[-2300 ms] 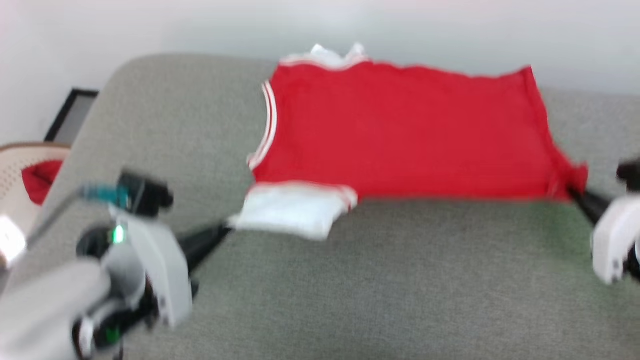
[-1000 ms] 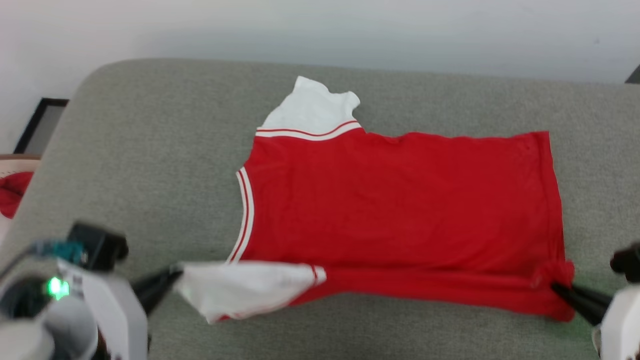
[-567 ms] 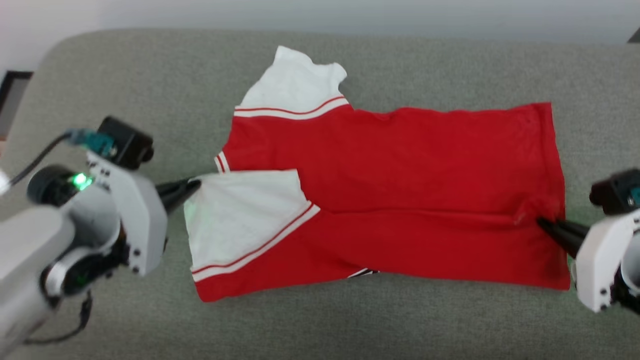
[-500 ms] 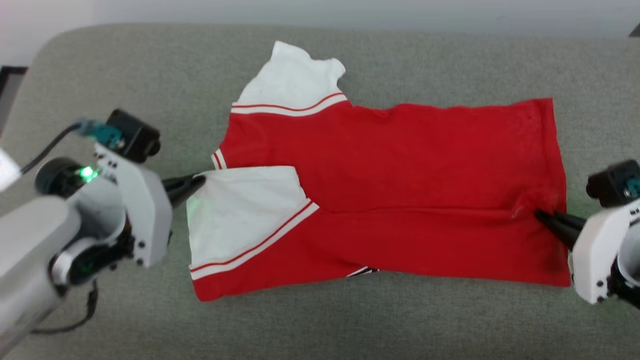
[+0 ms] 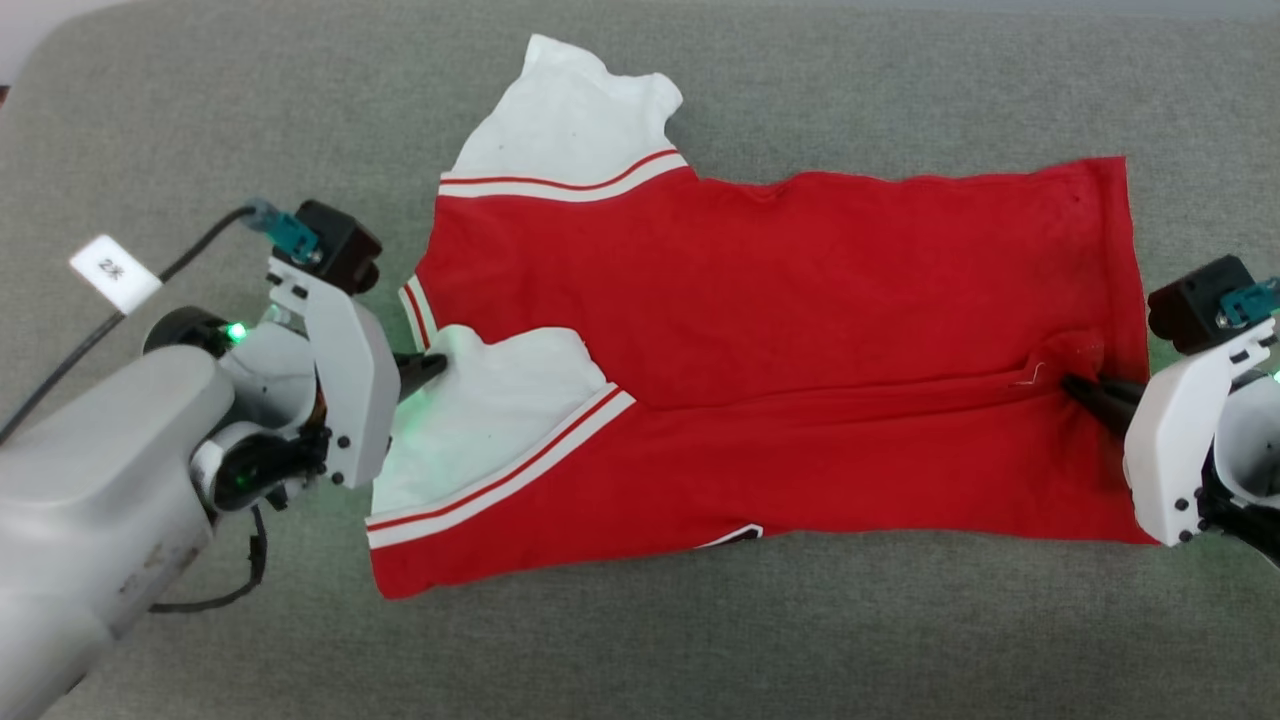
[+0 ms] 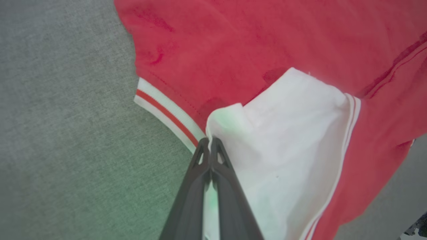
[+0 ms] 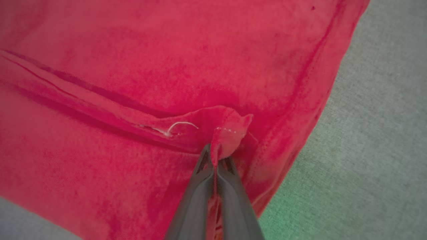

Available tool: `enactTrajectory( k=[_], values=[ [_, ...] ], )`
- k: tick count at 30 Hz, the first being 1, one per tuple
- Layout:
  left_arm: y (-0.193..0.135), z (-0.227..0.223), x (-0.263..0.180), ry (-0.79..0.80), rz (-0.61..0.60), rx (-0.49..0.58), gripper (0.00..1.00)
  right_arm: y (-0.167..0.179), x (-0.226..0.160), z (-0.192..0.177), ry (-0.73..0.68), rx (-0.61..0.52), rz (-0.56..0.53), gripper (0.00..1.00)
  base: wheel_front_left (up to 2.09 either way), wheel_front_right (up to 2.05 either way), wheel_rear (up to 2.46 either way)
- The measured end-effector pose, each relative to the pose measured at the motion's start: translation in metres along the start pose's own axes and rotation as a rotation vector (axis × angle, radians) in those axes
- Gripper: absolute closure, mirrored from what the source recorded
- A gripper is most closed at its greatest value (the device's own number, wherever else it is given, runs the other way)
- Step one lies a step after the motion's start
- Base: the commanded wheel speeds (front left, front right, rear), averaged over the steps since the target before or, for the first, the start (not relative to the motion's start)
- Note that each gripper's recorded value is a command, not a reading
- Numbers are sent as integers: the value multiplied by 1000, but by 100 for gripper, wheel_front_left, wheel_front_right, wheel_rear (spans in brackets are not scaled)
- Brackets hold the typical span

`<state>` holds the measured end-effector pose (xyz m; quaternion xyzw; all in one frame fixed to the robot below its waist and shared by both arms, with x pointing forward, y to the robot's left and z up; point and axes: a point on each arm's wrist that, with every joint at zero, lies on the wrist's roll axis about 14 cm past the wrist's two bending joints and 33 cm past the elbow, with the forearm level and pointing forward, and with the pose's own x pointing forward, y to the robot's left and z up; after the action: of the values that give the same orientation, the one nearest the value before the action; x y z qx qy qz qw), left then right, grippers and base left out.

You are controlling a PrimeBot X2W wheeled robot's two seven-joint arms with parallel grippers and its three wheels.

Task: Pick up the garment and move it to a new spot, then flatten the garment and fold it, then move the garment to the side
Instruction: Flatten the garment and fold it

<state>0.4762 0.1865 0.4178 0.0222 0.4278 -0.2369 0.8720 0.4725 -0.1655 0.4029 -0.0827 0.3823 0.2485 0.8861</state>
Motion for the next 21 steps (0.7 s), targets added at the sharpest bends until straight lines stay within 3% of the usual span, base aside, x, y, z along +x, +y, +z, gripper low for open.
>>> enactTrajectory(
  k=[3, 4, 6, 8, 9, 12, 13, 14, 21],
  values=[
    [3, -4, 3, 16, 5, -42, 100, -1, 2, 2, 3, -1, -2, 100, 0, 0, 0],
    [5, -5, 4, 22, 10, -50, 80, -2, 3, 3, 5, -1, -3, 100, 0, 0, 0],
    [5, -3, 4, 18, 11, -75, 58, -2, 3, 4, 7, -1, -4, 100, 0, 0, 0],
    [7, -4, 2, 23, 17, -95, 0, -2, 2, 5, 7, -2, -6, 100, 0, 0, 0],
    [7, -3, 1, 21, 20, -100, 0, -2, 1, 5, 8, -2, -7, 95, 0, 0, 0],
    [8, 4, -5, -5, 25, -126, 0, -3, -2, 9, 1, -10, -16, 58, 0, 0, 0],
    [8, 5, -7, -12, 30, -134, 0, -4, -3, 10, -3, -11, -21, 19, 0, 0, 0],
    [8, 7, -10, -21, 33, -139, 0, -4, -5, 11, -6, -12, -24, 1, 0, 0, 0],
    [3, 12, -36, -84, 51, -168, 0, 1, -19, 23, -61, -3, -35, 0, 0, 0, 0]
  ],
)
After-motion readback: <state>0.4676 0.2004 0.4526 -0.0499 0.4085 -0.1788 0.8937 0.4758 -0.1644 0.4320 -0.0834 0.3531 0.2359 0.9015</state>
